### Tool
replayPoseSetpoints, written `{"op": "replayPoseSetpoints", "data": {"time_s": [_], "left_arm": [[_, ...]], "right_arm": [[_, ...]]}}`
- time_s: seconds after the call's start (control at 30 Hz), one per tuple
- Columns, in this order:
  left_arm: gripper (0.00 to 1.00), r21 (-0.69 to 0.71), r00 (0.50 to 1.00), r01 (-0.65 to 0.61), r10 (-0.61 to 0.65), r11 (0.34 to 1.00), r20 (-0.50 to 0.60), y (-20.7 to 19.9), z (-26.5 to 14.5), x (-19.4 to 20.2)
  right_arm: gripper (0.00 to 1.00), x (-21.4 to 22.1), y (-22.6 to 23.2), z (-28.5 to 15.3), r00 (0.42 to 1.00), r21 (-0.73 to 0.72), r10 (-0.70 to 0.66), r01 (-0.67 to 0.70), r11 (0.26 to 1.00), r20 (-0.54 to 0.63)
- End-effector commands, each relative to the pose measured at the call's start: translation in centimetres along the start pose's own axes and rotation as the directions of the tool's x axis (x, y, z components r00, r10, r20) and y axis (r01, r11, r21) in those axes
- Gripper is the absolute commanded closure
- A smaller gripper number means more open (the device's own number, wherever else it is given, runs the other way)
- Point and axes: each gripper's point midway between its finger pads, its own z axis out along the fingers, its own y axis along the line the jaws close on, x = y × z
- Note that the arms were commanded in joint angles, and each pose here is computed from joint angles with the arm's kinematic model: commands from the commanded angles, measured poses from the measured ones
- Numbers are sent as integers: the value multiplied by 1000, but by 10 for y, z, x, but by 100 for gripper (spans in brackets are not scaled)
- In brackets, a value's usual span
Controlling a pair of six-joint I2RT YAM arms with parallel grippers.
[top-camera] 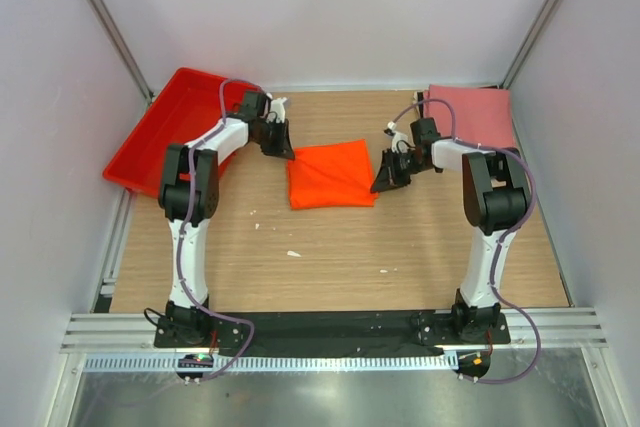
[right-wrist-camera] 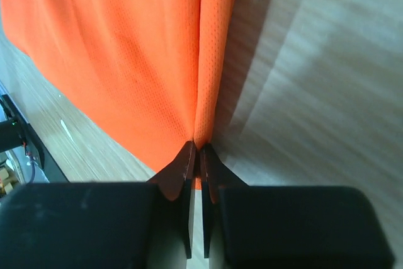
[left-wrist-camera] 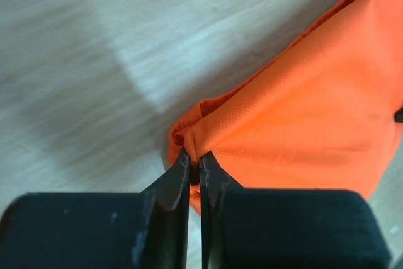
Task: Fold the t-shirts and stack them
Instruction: Fold the tshirt
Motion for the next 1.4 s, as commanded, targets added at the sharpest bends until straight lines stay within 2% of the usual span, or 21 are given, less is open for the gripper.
{"op": "replayPoseSetpoints", "data": {"time_s": [0.0, 0.03, 0.07, 0.13, 0.17, 0.2, 0.33, 0.57, 0.7, 0.9, 0.93, 1.0, 1.03, 1.13, 1.37], "left_arm": [[94, 108, 999, 16, -19, 994, 34, -31, -24, -10], [88, 110, 999, 13, -17, 994, 35, -32, -25, -11], [79, 109, 999, 6, -11, 994, 45, -34, -29, -14], [74, 102, 999, -21, 16, 995, 47, -34, -33, -15], [67, 92, 998, -38, 33, 995, 56, -34, -36, -19], [63, 62, 996, -59, 55, 996, 64, -30, -38, -22], [62, 38, 993, -103, 101, 994, 65, -25, -38, -29], [65, 24, 992, -126, 125, 992, 27, -14, -25, -28], [76, 23, 992, -128, 127, 992, 19, -9, -16, -28], [92, 42, 993, -119, 118, 992, 11, -7, -5, -28], [100, 40, 993, -116, 116, 992, 8, -5, -3, -27], [100, 19, 994, -107, 107, 994, 5, -1, 0, -26], [100, 2, 995, -101, 101, 995, 5, 2, 0, -26], [100, -58, 996, -84, 84, 995, -4, 15, 5, -24], [100, -108, 998, -55, 53, 993, -23, 26, 9, -24]], "right_arm": [[90, -10, 6, -20, 997, 59, -35, 31, 998, 65], [84, -11, 7, -21, 997, 68, -37, 32, 997, 67], [71, -13, 8, -24, 997, 75, -36, 31, 997, 72], [60, -24, 13, -31, 994, 85, -56, 48, 995, 98], [48, -29, 16, -34, 992, 87, -61, 52, 995, 111], [45, -40, 18, -38, 988, 100, -75, 62, 993, 132], [39, -70, 18, -39, 978, 116, -105, 85, 990, 178], [38, -110, 10, -21, 969, 81, -118, 103, 991, 217], [38, -132, -1, -11, 962, 97, -130, 110, 989, 239], [41, -148, -8, 5, 957, 55, -127, 116, 992, 260], [46, -150, -9, 5, 955, 56, -124, 113, 992, 270], [60, -154, -16, 6, 951, 54, -94, 81, 995, 295], [79, -155, -18, 6, 948, 53, -82, 69, 996, 307], [98, -152, -28, 8, 940, 49, -28, 12, 999, 339], [99, -140, -36, 17, 935, 30, 28, -42, 999, 352]]}}
